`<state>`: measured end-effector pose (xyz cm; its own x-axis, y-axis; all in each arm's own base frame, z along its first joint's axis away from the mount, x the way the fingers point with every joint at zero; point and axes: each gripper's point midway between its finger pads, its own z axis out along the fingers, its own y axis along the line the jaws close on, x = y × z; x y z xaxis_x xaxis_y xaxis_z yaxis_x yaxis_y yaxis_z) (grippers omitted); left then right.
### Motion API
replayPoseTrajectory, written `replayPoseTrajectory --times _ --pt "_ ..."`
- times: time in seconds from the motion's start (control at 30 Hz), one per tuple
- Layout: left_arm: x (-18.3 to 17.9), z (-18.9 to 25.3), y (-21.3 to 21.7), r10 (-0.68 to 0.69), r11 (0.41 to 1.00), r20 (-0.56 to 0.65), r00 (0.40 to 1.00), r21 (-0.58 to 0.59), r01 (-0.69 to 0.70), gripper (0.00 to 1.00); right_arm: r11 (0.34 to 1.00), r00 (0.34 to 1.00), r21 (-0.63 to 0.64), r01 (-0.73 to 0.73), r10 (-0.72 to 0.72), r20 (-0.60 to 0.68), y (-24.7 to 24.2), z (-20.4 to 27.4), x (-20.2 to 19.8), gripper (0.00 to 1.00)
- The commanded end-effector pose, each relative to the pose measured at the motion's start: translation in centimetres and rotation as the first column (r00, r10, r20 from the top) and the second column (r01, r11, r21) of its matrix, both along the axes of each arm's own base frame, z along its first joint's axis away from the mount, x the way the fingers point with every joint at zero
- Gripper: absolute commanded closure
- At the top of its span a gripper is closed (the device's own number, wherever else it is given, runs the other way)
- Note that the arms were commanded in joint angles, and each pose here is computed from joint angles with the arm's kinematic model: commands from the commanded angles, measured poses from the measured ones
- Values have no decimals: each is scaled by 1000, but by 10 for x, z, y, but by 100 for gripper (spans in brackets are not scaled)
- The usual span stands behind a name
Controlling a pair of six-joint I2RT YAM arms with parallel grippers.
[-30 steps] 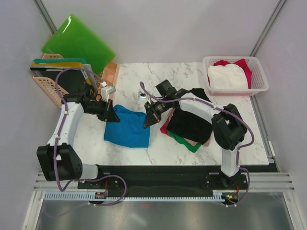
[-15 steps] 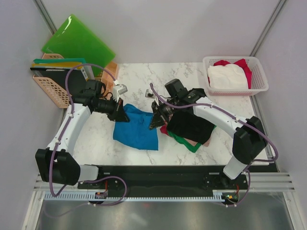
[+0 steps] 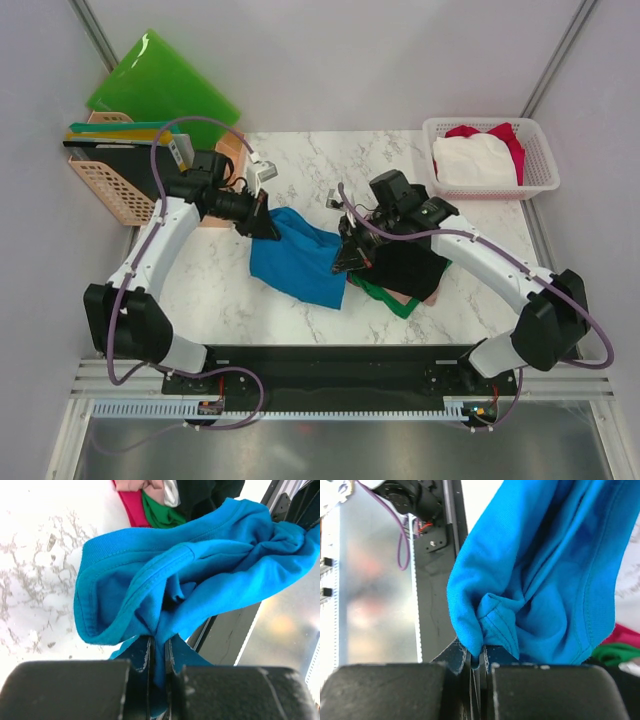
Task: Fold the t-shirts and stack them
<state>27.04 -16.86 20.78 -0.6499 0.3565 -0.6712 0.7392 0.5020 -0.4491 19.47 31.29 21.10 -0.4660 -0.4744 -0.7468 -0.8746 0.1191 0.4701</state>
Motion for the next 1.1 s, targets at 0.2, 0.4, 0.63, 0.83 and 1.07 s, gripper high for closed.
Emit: replayPoseTrajectory --times 0.2,0.4,0.63,0.83,1.07 --pt "28 11 -35 -63 998 63 996 24 61 98 997 997 -39 71 -70 36 -44 -1 -4 100" --pt "44 23 -70 -134 990 110 985 67 127 98 979 978 -27 200 -198 71 -84 5 16 100" --pt "55 45 -124 -243 969 194 951 89 230 98 936 928 -1 353 -350 129 -131 25 28 100" --pt "51 37 -161 -321 946 196 927 107 305 98 897 885 -5 442 -436 163 -160 35 28 100" --pt "54 28 -187 -357 934 198 913 111 341 98 877 871 -74 474 -455 184 -180 23 15 100"
